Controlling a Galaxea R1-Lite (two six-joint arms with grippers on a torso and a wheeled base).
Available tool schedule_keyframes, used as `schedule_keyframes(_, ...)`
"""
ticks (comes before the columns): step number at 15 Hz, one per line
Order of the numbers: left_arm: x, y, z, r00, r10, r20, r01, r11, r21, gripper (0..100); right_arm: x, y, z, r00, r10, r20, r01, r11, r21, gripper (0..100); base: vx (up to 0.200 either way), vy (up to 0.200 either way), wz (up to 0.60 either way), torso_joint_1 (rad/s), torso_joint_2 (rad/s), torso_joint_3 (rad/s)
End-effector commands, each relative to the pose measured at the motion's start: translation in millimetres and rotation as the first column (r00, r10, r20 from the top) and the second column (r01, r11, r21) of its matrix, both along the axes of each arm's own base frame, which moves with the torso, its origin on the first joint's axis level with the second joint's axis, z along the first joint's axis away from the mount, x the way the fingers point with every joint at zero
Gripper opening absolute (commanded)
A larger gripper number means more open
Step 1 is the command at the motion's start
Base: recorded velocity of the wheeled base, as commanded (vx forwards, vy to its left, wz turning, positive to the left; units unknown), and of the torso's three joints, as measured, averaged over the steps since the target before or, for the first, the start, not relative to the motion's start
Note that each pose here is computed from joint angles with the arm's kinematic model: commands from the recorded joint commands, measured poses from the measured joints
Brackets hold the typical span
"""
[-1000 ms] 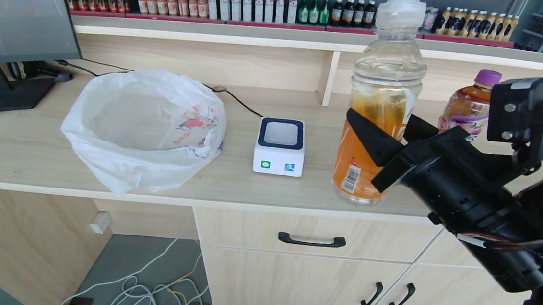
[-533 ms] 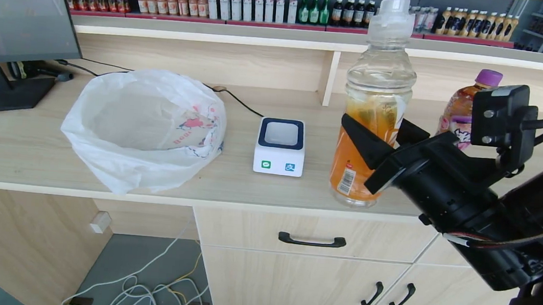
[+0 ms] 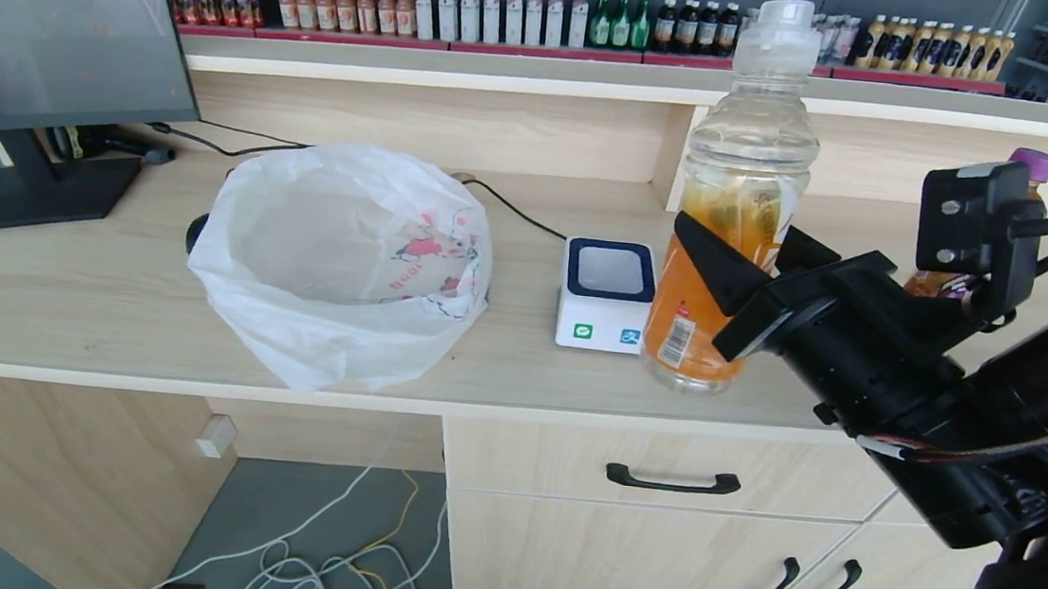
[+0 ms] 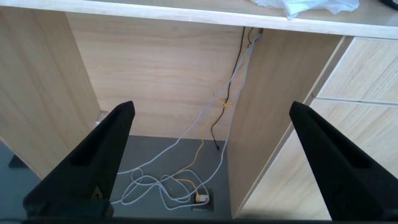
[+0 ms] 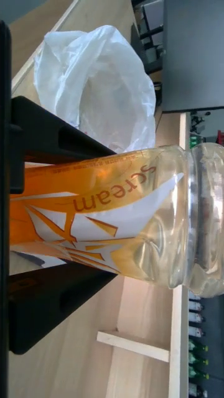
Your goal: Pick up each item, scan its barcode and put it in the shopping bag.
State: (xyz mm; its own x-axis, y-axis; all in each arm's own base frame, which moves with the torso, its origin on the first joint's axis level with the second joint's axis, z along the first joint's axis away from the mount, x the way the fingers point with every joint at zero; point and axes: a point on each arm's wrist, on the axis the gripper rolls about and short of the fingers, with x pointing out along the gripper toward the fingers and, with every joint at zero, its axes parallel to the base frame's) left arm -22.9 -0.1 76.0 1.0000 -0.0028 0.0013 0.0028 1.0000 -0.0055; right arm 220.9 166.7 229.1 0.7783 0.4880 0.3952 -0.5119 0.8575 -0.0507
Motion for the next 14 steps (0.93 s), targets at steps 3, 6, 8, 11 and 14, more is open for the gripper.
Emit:
schedule_keyframes(3,0.0,0.0,-0.1,1.000,0.000,0.000,0.000,1.000,-0.001,100,2.6,-5.8,2.5,1.000,-0.022,0.009,0.022,1.000,0.006,0,0.000,0.200,0.00,0.004,0.00,0.002)
schedule_keyframes(6,0.0,0.0,-0.1,1.000,0.000,0.000,0.000,1.000,0.001,100,10.6,-8.2,5.3,0.999,-0.037,0.021,0.037,0.999,0.008,0,0.000,0.067,0.00,0.001,0.00,0.001)
schedule_keyframes(8,0.0,0.0,-0.1,1.000,0.000,0.000,0.000,1.000,0.001,100,25.1,-11.5,15.8,0.997,-0.052,0.059,0.051,0.999,0.017,0,0.000,0.000,0.00,0.000,0.00,0.000)
schedule_keyframes(11,0.0,0.0,-0.1,1.000,0.000,0.000,0.000,1.000,0.001,100,35.8,-19.0,21.3,0.993,-0.096,0.076,0.097,0.995,-0.011,0,0.000,0.000,0.00,0.000,0.00,0.000)
schedule_keyframes(14,0.0,0.0,-0.1,1.000,0.000,0.000,0.000,1.000,0.001,100,48.3,-27.0,28.9,0.985,-0.087,0.149,0.102,0.991,-0.093,0,0.000,0.000,0.00,0.000,0.00,0.000)
